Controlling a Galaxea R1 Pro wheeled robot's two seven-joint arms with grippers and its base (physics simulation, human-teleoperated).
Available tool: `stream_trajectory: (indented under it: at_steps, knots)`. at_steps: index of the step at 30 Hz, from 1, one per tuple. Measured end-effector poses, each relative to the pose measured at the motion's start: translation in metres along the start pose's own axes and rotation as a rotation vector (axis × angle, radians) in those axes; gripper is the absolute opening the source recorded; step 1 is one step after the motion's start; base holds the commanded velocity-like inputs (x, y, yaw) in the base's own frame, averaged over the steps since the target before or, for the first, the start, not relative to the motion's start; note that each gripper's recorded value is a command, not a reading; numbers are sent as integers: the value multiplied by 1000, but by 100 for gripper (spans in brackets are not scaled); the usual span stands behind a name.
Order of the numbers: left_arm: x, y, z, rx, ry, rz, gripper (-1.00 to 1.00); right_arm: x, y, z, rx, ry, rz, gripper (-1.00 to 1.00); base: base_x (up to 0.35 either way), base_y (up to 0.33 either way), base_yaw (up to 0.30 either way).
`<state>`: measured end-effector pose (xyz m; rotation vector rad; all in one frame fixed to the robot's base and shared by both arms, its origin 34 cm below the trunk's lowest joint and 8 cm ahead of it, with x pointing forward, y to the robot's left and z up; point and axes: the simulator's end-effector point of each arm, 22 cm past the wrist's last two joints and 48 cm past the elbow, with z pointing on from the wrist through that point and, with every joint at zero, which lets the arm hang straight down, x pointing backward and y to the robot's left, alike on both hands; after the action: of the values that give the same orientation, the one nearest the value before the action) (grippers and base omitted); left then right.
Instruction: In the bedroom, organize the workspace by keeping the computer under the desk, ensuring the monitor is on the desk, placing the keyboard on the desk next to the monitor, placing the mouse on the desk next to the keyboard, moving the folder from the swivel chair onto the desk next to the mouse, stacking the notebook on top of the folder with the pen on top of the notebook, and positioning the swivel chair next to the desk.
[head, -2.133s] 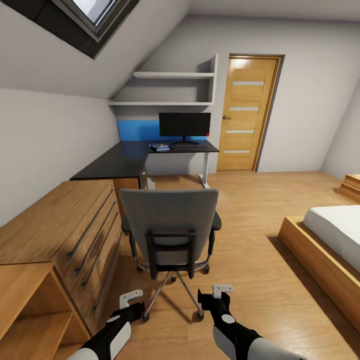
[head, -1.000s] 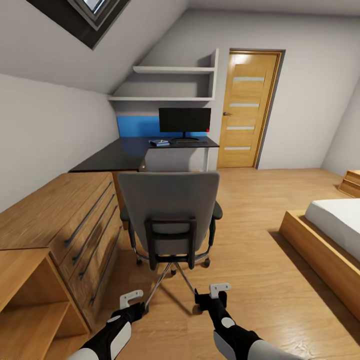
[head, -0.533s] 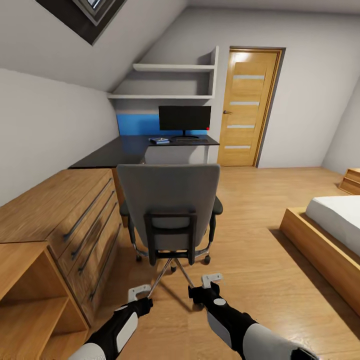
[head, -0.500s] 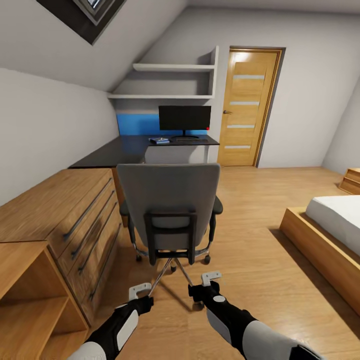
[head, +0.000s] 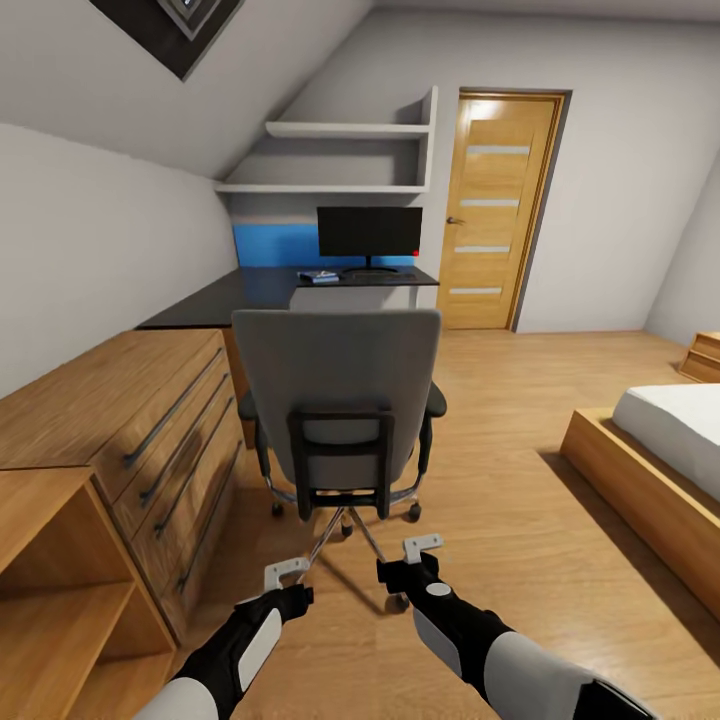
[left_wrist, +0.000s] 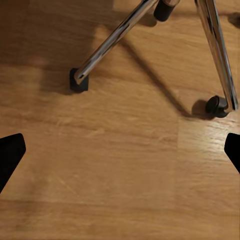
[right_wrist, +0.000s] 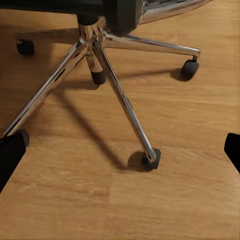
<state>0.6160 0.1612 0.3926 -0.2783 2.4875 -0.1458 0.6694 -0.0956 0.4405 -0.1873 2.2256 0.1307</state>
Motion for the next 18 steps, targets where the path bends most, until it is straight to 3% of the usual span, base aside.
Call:
stream_trajectory:
  at_steps: [6, 18]
  knots:
    - [7, 5, 9, -2, -11, -4, 100, 10, 0, 6, 0, -12, -1, 100, 0, 0, 0]
    - [-14, 22, 11, -24, -122, -22, 100, 7, 3, 6, -5, -36, -6, 100, 0, 0, 0]
